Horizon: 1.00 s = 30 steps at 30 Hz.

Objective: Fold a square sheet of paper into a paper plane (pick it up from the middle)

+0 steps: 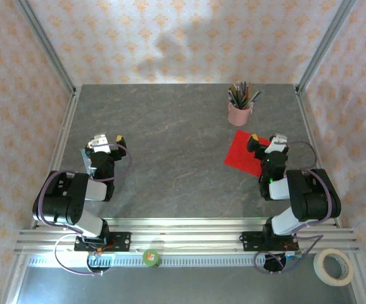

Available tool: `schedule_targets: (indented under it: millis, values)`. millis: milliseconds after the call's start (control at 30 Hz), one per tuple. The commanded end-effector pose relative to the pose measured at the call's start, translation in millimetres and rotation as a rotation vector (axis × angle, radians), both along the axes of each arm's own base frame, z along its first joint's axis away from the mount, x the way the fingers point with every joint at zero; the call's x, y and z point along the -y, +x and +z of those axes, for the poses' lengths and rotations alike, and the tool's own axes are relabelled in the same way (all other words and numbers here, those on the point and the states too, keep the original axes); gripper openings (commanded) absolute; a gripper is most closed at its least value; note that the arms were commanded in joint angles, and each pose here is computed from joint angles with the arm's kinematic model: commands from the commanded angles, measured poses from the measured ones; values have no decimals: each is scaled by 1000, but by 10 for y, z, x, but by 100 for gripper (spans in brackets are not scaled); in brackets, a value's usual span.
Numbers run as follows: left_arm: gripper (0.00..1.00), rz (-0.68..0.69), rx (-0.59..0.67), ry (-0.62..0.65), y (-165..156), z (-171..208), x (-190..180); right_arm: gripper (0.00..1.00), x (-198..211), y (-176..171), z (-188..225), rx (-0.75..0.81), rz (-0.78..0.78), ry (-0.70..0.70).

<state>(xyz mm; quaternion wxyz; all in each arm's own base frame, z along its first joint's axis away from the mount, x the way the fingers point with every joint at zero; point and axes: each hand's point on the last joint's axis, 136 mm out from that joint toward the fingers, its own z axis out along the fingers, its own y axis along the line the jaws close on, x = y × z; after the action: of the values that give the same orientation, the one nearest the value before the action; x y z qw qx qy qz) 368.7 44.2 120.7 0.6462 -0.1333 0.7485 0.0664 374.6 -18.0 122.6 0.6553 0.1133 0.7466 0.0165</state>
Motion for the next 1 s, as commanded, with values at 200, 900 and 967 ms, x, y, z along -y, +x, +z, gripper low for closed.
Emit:
schedule_targets:
  millis: [200, 900, 967]
  values:
    - [99, -5, 36, 13, 17, 93, -1, 99, 5, -10, 39, 17, 2, -7]
    - [99, -6, 37, 14, 15, 93, 1, 100, 6, -19, 35, 17, 4, -7]
    - [99, 15, 50, 14, -11, 121, -27, 100, 12, -25, 79, 32, 0, -5]
